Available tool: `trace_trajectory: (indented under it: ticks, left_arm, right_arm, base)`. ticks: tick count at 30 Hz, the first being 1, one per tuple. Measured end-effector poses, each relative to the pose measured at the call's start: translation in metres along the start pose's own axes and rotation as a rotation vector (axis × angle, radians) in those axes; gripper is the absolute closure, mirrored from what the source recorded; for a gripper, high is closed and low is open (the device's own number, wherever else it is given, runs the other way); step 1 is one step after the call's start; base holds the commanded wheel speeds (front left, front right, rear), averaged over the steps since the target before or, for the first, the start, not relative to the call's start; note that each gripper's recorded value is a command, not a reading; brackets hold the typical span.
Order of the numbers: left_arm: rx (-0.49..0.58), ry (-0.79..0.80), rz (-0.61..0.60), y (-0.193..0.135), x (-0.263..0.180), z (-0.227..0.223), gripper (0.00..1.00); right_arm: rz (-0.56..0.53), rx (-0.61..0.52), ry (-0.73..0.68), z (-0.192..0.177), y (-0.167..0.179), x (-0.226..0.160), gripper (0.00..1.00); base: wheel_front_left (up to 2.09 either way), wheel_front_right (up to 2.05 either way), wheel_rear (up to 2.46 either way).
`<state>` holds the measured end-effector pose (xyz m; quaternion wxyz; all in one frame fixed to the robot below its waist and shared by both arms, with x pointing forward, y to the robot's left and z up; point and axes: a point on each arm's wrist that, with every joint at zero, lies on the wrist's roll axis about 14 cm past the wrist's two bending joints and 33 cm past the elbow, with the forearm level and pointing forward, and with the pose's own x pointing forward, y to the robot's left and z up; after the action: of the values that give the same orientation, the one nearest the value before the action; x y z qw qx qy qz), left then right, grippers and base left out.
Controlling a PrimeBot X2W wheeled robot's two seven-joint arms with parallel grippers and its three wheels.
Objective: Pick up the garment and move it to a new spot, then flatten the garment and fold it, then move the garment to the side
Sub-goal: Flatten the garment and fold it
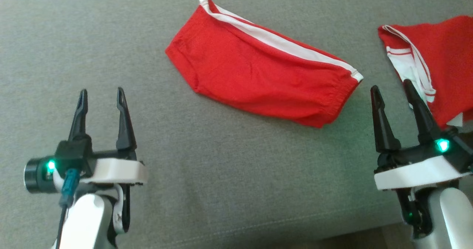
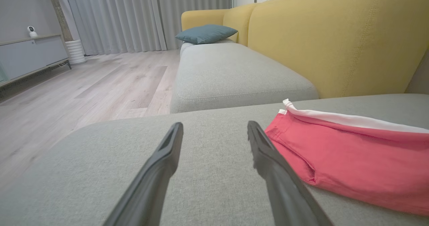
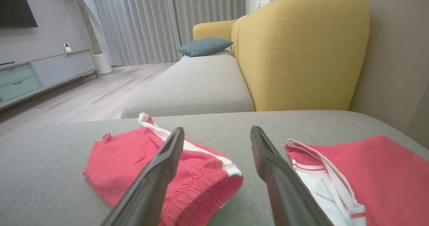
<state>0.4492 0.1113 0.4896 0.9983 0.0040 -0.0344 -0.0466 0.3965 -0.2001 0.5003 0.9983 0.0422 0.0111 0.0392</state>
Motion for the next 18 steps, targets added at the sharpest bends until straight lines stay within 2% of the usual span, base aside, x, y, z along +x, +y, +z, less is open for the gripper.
trace_trajectory:
  ticks: [6,18]
  left_arm:
    - [0.02,-0.005,0.023,0.01,-0.013,0.006,0.0]
    - [0.023,0.004,0.023,0.011,-0.015,0.004,0.0]
  right_arm:
    - [0.018,0.019,0.003,0.003,0.012,-0.004,0.0]
    - [0.012,0.022,0.017,0.001,0.011,-0.006,0.0]
  base:
    - [0.0,0.0,0.0]
    - [0.0,0.0,0.0]
